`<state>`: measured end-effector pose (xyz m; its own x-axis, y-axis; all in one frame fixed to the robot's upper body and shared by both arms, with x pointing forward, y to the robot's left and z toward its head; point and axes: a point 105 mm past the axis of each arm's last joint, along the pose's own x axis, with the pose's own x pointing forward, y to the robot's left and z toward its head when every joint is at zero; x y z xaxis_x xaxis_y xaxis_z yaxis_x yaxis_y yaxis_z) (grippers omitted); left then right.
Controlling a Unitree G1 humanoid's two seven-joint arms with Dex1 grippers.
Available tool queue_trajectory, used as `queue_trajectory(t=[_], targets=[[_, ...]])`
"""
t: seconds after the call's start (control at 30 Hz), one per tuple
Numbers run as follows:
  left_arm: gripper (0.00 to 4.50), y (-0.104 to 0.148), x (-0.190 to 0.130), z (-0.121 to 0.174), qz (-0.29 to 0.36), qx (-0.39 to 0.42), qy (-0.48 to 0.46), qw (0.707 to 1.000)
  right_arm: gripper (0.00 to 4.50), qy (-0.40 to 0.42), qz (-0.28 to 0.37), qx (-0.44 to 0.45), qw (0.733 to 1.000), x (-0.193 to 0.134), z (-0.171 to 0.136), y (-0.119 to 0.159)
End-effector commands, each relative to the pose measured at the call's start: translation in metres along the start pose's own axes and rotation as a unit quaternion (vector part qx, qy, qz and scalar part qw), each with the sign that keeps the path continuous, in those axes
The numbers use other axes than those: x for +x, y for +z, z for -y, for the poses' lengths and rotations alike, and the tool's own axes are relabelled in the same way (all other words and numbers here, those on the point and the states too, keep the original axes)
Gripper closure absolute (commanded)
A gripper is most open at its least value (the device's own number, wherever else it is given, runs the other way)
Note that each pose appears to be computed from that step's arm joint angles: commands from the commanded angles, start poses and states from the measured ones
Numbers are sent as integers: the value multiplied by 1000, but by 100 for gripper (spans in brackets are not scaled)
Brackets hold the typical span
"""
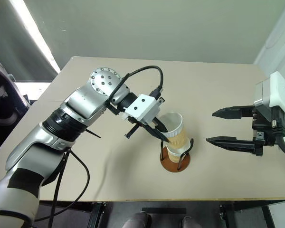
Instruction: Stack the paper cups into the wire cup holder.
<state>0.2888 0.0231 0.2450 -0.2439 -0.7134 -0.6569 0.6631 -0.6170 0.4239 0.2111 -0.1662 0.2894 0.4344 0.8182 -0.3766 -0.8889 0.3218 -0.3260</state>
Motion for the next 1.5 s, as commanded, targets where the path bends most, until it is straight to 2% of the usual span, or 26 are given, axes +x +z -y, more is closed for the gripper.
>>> queue_trajectory(t=[0.03,0.27,0.3,0.47,0.57,0.77,0.9,1.07,1.5], targets=[[277,3,1,2,-1,15,-17,1000,112,-13,4,-18,1000,-5,1,8],[22,8,2,-2,12,19,-9,1000,112,-16,2,-19,1000,-5,2,7],[4,9,-1,-5,15,20,-1,1000,112,-17,3,-20,1000,-5,3,8],[4,14,-17,-18,16,21,62,998,112,-16,12,-22,1000,-4,4,11],[4,5,-32,-25,-13,10,126,992,112,-7,40,-24,999,-1,3,20],[4,-56,-59,-25,-135,-44,225,964,112,8,64,-26,998,6,6,26],[4,-87,-69,-16,-197,-62,249,946,112,13,73,-43,996,9,10,28],[4,-111,-79,-10,-254,-73,269,926,112,15,73,-44,996,12,17,24],[4,-133,-92,-16,-332,-91,289,893,112,21,68,-35,997,12,20,21]])
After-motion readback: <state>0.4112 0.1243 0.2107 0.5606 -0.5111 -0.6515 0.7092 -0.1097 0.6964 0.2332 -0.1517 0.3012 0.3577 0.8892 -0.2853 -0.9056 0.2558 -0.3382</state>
